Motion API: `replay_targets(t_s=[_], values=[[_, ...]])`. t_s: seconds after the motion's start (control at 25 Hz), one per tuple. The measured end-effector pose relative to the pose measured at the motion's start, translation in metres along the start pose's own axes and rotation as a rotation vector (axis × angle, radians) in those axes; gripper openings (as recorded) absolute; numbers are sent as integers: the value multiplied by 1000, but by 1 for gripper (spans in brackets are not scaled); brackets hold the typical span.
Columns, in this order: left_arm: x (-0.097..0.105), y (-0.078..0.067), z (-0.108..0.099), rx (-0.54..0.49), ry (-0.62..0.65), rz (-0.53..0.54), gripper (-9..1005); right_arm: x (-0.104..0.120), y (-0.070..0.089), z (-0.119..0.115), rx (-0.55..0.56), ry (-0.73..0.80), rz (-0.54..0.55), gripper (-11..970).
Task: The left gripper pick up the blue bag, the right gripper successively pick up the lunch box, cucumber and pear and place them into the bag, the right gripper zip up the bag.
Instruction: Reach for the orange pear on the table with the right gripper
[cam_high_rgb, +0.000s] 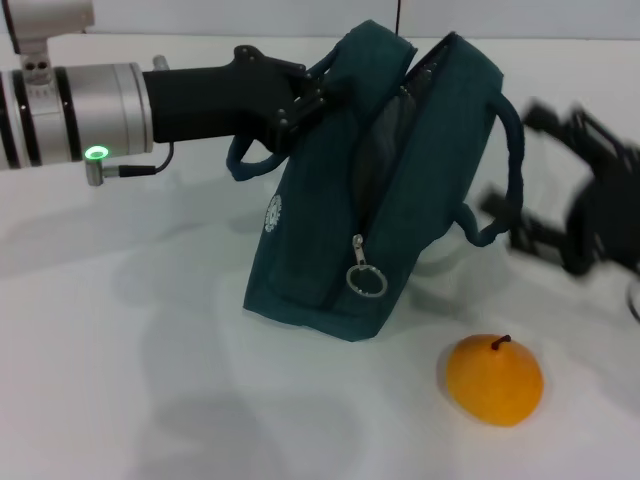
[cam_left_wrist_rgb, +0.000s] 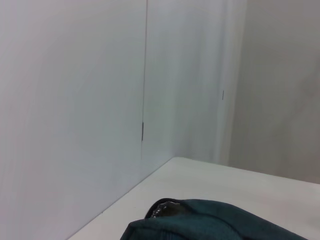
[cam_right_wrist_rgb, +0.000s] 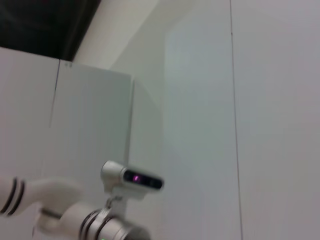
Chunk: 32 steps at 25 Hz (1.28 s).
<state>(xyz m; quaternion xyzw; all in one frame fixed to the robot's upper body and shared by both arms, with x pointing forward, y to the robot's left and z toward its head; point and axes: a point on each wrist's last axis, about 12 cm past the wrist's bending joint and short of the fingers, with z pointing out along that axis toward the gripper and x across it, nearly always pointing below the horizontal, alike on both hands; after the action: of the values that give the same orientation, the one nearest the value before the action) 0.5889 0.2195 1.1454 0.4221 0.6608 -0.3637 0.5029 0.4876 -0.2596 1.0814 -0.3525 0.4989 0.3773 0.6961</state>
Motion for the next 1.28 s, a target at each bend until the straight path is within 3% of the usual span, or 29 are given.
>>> replay_targets(t_s=[0.16, 0.48, 0.96, 1.28], values=[[3, -1, -2, -3, 6, -4, 42, 10, 21, -32, -45, 93, 24, 864], [5, -4, 6, 30, 28, 0, 41, 30, 52, -58, -3, 163, 71, 801], [4, -5, 7, 37, 28, 8, 41, 41, 65, -64, 12, 222, 84, 793], [2, -4, 8, 35, 25, 29, 41, 46, 64, -60, 19, 249, 79, 669]])
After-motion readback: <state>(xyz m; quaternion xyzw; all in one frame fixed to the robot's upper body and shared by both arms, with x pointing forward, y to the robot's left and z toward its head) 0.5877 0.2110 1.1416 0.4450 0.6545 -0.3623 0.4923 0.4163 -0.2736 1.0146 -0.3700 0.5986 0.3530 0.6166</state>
